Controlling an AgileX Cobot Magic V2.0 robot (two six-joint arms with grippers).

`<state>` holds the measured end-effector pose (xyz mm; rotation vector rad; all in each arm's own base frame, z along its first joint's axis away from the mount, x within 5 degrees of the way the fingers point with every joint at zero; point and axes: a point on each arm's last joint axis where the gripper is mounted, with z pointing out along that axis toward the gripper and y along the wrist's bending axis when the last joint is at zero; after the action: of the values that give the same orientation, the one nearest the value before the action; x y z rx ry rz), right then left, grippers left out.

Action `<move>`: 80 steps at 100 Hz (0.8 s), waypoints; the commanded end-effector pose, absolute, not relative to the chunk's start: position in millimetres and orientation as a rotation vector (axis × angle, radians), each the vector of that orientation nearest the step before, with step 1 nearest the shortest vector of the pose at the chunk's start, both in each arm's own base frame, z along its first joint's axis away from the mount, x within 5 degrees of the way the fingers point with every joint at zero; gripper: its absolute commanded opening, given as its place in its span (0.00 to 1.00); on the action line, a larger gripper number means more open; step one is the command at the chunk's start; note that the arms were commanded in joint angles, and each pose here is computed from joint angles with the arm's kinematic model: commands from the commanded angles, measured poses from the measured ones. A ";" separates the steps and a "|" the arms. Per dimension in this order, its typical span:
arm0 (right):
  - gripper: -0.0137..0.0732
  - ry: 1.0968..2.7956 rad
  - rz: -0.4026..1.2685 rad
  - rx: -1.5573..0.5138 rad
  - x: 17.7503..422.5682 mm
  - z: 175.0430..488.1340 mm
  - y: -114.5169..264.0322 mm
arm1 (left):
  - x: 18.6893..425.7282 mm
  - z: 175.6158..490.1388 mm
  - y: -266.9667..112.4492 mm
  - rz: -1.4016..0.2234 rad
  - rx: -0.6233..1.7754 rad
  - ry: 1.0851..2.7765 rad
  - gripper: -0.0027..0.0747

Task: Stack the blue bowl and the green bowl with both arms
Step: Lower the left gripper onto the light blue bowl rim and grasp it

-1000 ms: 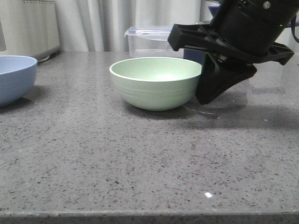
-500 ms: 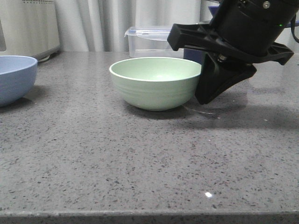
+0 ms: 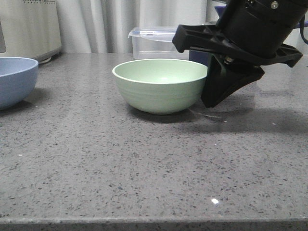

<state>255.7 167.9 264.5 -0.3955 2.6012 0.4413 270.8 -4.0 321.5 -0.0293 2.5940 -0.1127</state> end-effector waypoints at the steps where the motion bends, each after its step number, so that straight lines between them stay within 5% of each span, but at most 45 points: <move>1: 0.11 2.506 0.476 -0.389 257.4 283.8 168.6 | 281.1 335.2 -5.3 -0.125 -0.042 2.531 0.53; 53: 0.11 2.507 0.476 -0.389 257.4 283.8 168.6 | 307.5 304.9 -5.3 -0.129 -0.049 2.653 0.51; 80: 0.11 2.507 0.476 -0.389 257.4 283.8 168.6 | 307.0 304.6 -5.3 -0.129 -0.048 2.659 0.01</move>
<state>255.7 168.0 264.5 -0.3965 2.6011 0.4424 306.4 -3.7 285.7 -0.0371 2.7407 -0.1188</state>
